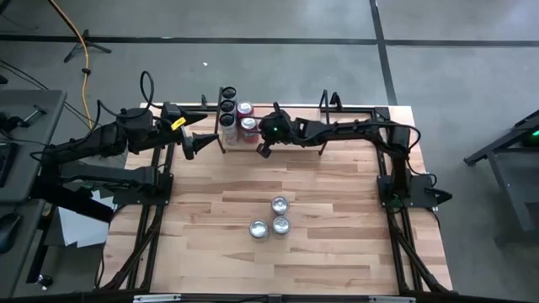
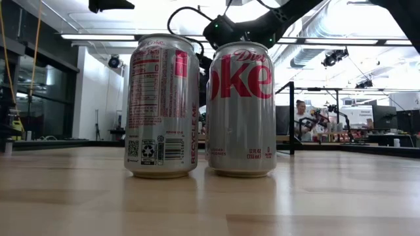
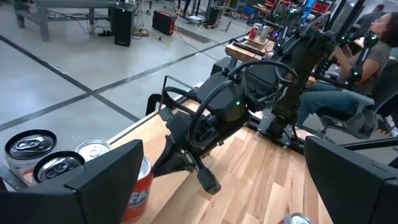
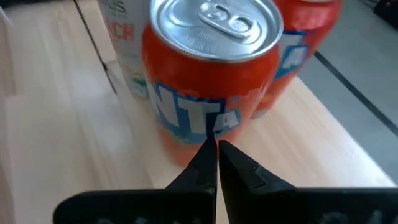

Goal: Place canned beverage on shelf
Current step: Put the orange soda can aligned with the other orange soda can on the shelf, then put the top right silver soda can on the shelf

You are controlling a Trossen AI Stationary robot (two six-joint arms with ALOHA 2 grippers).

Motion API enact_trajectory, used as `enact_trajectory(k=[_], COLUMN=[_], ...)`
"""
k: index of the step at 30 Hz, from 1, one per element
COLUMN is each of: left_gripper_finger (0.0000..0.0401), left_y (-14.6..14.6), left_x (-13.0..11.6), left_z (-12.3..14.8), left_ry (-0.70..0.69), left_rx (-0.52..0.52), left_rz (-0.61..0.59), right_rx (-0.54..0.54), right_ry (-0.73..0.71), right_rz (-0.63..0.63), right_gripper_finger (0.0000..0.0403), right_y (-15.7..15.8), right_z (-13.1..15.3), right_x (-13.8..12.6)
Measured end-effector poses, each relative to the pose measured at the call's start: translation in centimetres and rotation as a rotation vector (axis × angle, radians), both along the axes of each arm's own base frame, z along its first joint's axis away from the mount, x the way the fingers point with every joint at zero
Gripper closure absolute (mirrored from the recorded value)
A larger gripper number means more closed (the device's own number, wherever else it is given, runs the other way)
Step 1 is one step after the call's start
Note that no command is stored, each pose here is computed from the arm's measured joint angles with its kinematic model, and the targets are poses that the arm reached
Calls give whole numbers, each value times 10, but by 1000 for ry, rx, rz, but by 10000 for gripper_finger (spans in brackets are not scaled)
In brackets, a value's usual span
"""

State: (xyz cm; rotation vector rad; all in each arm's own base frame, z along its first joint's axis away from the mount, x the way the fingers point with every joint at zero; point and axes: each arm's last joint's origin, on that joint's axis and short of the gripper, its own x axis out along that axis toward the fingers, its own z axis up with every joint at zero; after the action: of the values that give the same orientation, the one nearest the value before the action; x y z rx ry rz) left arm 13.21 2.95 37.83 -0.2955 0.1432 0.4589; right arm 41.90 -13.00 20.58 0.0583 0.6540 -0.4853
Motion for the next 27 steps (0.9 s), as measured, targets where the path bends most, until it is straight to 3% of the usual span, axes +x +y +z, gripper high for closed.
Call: enact_trajectory(k=[8, 17, 23, 27], left_gripper_finger=[1, 1, 1, 1], left_y=[0, 0, 0, 0], left_x=[0, 0, 0, 0], left_z=[0, 0, 0, 0], left_ry=[0, 1, 17, 18], left_rx=[0, 0, 47, 50], left_rz=[0, 0, 4, 4], right_rx=[14, 3, 11, 110], right_ry=[-71, -28, 113, 141], right_rz=[-15, 13, 108, 212], right_gripper_finger=[403, 403, 403, 403], right_y=[0, 0, 9, 22], right_z=[-3, -3, 32, 63], right_x=[7, 4, -26, -52])
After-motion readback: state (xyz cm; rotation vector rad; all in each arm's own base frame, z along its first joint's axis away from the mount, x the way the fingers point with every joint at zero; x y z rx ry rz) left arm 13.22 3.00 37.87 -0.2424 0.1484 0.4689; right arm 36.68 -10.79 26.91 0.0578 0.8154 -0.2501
